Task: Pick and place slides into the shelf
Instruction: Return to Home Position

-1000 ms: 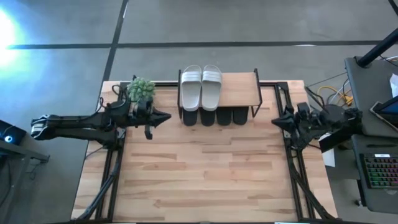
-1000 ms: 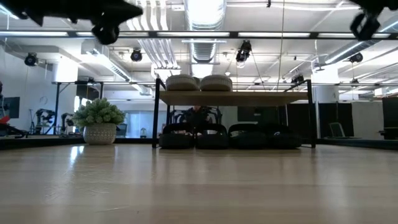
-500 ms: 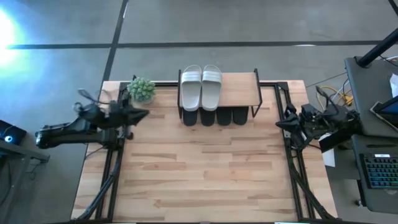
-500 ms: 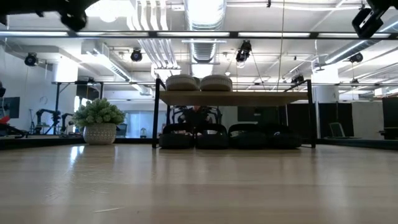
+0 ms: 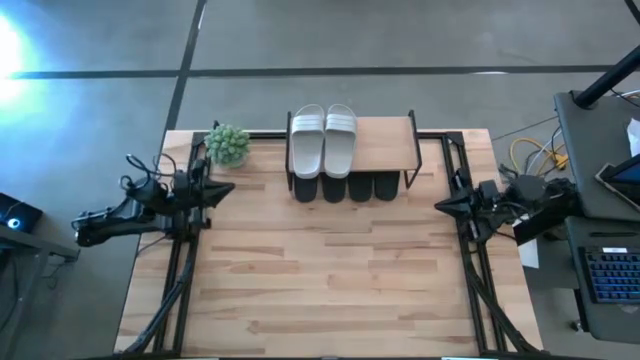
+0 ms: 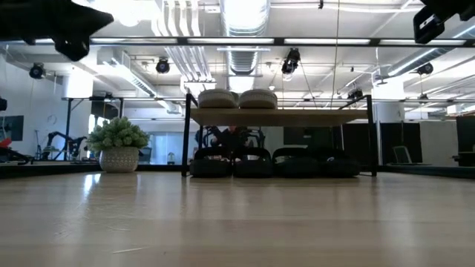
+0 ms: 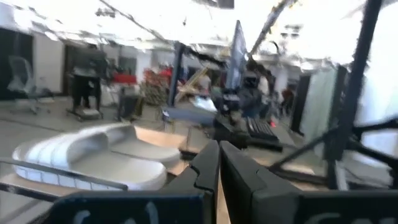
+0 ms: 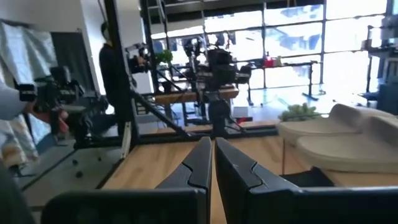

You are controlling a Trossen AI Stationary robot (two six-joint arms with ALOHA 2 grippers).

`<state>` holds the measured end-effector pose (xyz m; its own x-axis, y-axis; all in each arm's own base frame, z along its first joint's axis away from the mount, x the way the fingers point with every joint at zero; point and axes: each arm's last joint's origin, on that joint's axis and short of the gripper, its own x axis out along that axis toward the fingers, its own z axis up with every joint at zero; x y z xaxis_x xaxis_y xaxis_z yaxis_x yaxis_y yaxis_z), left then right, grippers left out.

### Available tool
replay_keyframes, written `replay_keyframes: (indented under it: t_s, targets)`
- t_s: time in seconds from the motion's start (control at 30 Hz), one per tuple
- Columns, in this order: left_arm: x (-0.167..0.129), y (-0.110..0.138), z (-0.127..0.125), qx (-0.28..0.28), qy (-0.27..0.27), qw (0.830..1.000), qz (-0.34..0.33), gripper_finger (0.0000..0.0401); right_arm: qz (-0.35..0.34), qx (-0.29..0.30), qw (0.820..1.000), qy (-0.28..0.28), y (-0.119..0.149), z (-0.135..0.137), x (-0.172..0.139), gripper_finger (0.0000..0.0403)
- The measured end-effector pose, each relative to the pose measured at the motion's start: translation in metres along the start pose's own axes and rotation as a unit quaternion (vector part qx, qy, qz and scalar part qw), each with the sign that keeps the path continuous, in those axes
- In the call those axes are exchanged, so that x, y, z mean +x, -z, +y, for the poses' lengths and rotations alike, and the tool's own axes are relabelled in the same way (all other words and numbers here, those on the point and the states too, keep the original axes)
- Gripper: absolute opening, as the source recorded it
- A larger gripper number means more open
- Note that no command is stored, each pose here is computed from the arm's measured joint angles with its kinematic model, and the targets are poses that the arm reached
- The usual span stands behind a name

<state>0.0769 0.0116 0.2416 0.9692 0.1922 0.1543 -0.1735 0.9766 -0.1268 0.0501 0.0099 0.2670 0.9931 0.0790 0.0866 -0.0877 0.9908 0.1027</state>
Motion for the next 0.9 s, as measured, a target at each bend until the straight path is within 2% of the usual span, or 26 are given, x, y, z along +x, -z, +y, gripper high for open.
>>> replay_keyframes:
  t_s: [0.07, 0.17, 0.33, 0.5, 0.6, 0.73, 0.9]
  targets:
    - [0.001, 0.008, 0.001, -0.001, -0.009, 1.0, -0.016, 0.0, -0.005, 0.004, 1.0, -0.008, 0.005, 0.001, 0.004, 0.0013]
    - [0.005, 0.028, 0.004, 0.003, -0.026, 1.0, 0.015, 0.0, -0.013, 0.017, 1.0, -0.015, 0.016, 0.002, 0.01, 0.0013]
    - [0.007, 0.045, 0.007, 0.008, -0.034, 0.999, 0.036, 0.0, -0.043, 0.035, 0.998, -0.005, 0.035, 0.003, 0.021, 0.0013]
    - [0.007, 0.037, 0.007, 0.088, -0.051, 0.995, 0.018, 0.0, -0.047, 0.069, 0.995, 0.044, 0.048, 0.0, 0.031, 0.0013]
    - [0.007, 0.035, 0.008, 0.064, -0.075, 0.995, 0.012, 0.0, -0.04, 0.065, 0.994, 0.075, 0.05, -0.002, 0.04, 0.0013]
    - [0.007, 0.039, 0.008, 0.053, -0.075, 0.996, 0.019, 0.0, -0.042, 0.038, 0.994, 0.098, 0.049, -0.005, 0.047, 0.0013]
    - [0.007, 0.041, 0.008, 0.052, -0.067, 0.996, 0.021, 0.0, -0.039, 0.069, 0.991, 0.106, 0.066, -0.015, 0.046, 0.0013]
